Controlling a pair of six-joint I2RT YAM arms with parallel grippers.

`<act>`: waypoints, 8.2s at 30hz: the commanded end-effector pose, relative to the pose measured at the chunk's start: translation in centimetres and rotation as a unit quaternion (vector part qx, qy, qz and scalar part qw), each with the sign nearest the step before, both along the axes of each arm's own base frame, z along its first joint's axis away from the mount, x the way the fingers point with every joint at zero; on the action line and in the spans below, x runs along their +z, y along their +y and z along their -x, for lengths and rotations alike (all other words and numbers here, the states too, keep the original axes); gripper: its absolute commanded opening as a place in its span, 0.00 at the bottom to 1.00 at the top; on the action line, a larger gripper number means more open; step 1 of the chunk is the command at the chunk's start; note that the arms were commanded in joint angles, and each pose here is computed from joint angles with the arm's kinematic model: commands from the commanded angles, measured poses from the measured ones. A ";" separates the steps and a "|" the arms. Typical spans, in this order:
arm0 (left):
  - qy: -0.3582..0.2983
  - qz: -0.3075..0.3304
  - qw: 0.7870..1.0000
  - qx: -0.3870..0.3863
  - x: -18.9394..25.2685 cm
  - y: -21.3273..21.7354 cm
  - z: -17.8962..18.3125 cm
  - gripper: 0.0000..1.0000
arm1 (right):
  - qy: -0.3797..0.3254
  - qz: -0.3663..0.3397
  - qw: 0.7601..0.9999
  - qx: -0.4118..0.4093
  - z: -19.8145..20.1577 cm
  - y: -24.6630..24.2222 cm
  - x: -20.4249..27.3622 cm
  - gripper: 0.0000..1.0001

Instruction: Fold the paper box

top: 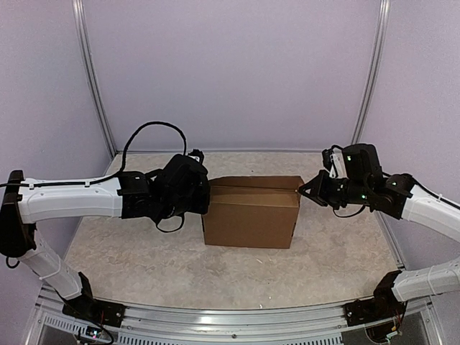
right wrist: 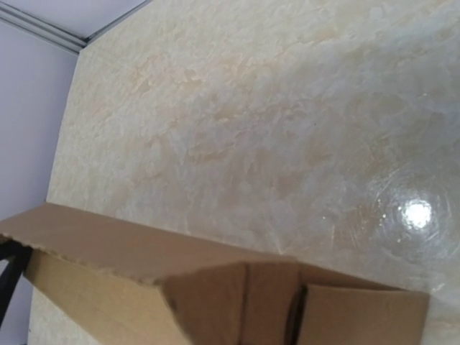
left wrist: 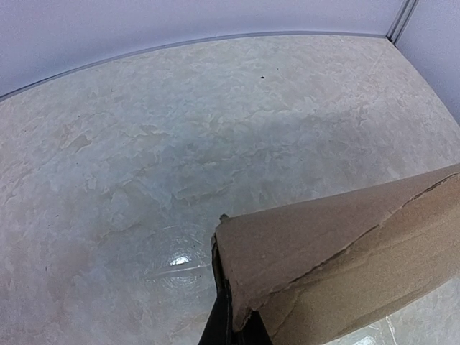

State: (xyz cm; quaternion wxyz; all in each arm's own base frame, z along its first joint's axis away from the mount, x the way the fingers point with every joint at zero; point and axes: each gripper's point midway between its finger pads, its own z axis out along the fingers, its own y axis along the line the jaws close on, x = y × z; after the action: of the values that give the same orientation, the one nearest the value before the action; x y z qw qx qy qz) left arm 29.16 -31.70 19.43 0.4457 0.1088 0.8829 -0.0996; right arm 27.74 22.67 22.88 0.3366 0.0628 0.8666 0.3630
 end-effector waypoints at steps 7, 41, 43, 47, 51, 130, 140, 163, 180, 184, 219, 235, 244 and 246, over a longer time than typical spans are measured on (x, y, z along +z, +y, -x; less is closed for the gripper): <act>0.082 -0.084 0.993 -0.028 -5.9 1.3 2.5 0.00 | -0.009 -0.003 1.000 -0.012 0.1 -0.7 -0.1 0.00; 0.087 -0.085 0.992 -0.034 -5.6 0.7 2.5 0.00 | -0.016 0.097 0.994 -0.037 2.2 -1.9 -6.2 0.00; 0.090 -0.082 0.992 -0.033 -5.8 0.8 2.6 0.00 | -0.025 0.116 0.992 -0.034 2.5 -2.0 -6.6 0.00; 0.094 -0.079 0.992 -0.034 -6.0 0.6 2.7 0.00 | -0.053 0.134 0.989 -0.024 3.1 -1.5 -7.2 0.00; 0.098 -0.077 0.992 -0.036 -6.1 0.4 2.8 0.00 | -0.081 0.162 0.983 -0.013 3.5 -1.0 -7.8 0.00; 0.097 -0.064 0.991 -0.059 -5.4 1.0 3.8 0.27 | -0.076 0.270 0.960 -0.014 4.1 0.4 -10.8 0.00; 0.086 -0.029 0.989 -0.116 -2.4 1.3 5.2 0.56 | -0.076 0.291 0.954 -0.017 4.0 -0.1 -11.8 0.00; 0.004 0.213 0.953 -0.216 10.5 2.2 0.9 0.00 | -0.090 0.294 0.952 -0.003 3.5 0.9 -11.8 0.00; 0.132 0.240 0.937 -0.218 -1.3 1.5 2.7 0.00 | -0.081 0.296 0.952 0.005 3.6 1.2 -12.6 0.00; 0.147 0.234 0.939 -0.206 -2.9 2.2 3.1 0.00 | -0.080 0.293 0.953 0.009 3.7 1.3 -12.7 0.00; 0.116 0.227 0.947 -0.197 -1.2 3.2 1.9 0.00 | -0.253 0.194 0.944 0.081 1.1 7.5 6.1 0.00; 0.111 0.221 0.945 -0.213 0.3 2.7 1.7 0.00 | -0.127 0.259 0.954 0.087 1.2 5.5 -8.9 0.00; 0.040 0.228 0.938 -0.257 8.7 0.8 0.4 0.00 | -0.186 0.232 0.952 0.074 -0.1 6.5 -1.5 0.00; 0.032 0.234 0.933 -0.272 9.8 -0.3 0.6 0.00 | -0.197 0.223 0.952 0.072 -0.2 6.7 0.0 0.00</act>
State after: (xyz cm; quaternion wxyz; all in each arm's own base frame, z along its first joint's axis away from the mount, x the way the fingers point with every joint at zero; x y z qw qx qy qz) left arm 28.95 -30.59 27.77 0.3868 0.2063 0.7966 -0.4162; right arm 28.19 29.77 21.38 0.4837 -0.1351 0.8420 0.1969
